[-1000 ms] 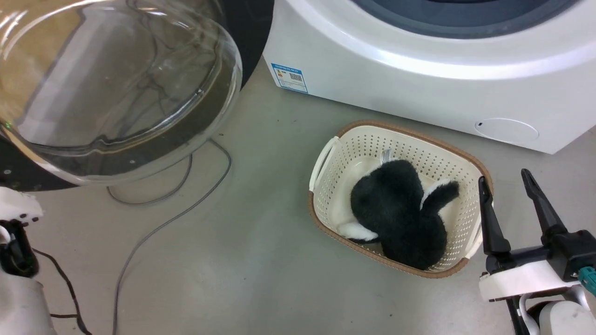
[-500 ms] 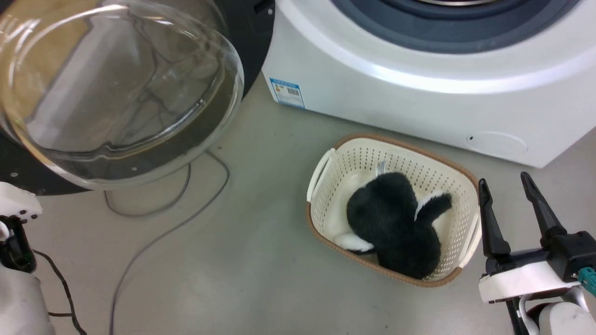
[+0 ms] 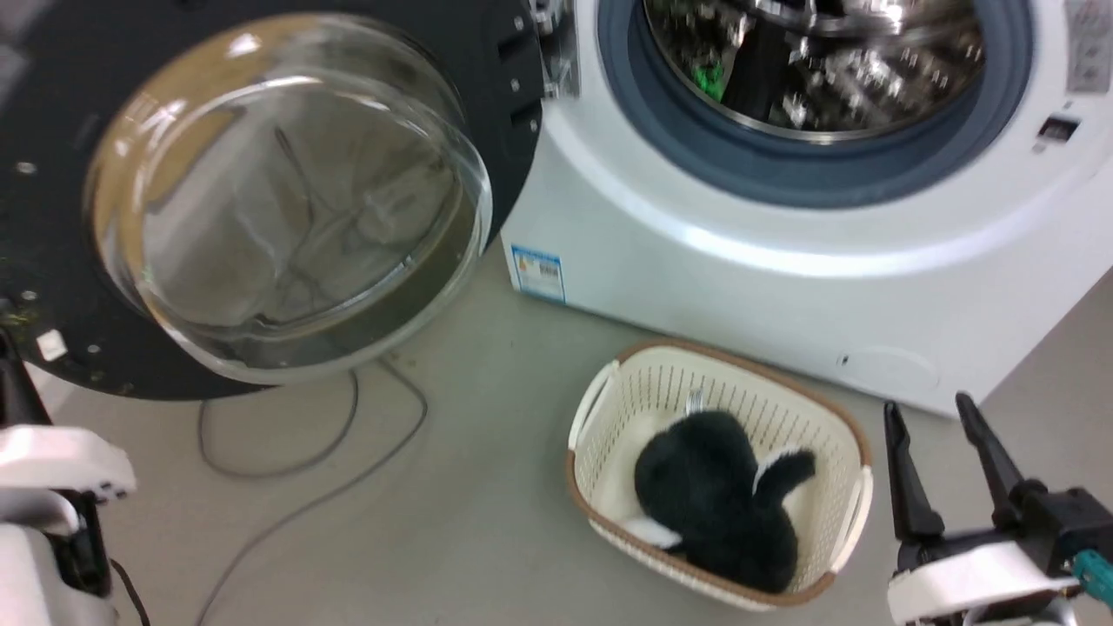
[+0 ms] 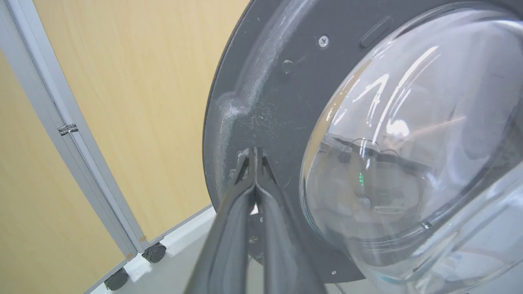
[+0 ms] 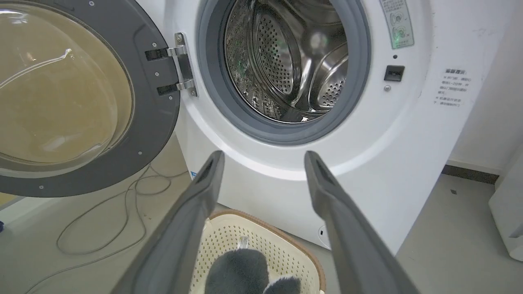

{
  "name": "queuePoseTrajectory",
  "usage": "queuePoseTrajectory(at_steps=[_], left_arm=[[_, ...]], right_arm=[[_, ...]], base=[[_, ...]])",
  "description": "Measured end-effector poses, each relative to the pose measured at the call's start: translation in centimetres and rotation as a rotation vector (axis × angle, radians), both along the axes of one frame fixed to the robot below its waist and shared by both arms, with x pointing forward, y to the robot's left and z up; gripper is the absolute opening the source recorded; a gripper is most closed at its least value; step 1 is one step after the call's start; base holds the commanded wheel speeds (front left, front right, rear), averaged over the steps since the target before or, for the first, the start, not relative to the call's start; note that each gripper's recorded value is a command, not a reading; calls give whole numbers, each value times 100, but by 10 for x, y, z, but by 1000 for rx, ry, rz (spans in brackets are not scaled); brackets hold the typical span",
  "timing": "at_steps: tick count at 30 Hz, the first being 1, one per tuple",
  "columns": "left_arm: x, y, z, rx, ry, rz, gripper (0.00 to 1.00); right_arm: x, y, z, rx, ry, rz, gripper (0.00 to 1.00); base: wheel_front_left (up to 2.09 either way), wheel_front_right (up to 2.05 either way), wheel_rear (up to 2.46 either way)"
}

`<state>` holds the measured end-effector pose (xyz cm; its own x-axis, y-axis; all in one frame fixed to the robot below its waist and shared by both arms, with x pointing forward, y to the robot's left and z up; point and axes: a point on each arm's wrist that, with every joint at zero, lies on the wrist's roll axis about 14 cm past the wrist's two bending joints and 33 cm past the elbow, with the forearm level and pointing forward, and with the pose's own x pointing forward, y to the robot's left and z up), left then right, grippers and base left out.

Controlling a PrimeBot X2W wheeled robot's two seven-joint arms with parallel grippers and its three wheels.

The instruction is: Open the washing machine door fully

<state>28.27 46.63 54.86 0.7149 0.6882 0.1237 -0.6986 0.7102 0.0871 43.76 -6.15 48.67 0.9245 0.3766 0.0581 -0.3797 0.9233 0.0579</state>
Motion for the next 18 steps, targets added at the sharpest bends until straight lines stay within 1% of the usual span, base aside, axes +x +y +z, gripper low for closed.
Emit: queuePoseTrajectory(at_steps=[2, 3, 4, 5, 11, 18], left_arm=[[-4, -9, 2, 10, -7, -25, 0], [-5, -13, 3, 17, -8, -40, 45], [-7, -18, 5, 28, -9, -53, 45], [-10, -22, 6, 38, -12, -63, 99], [-20, -55, 10, 72, -39, -146, 100], [3, -117, 15, 86, -81, -322, 100]], right_arm=[[-6, -2, 5, 8, -6, -2, 100], [-9, -3, 8, 13, -8, -4, 100], [-12, -3, 10, 17, -10, -4, 100], [-16, -4, 12, 20, -12, -6, 100], [-29, -10, 30, 29, -50, -16, 100], [-37, -31, 42, 36, -84, -73, 100]], base=[[0, 0, 0], [0, 0, 0], [0, 0, 0], [0, 0, 0], [0, 0, 0], [0, 0, 0]])
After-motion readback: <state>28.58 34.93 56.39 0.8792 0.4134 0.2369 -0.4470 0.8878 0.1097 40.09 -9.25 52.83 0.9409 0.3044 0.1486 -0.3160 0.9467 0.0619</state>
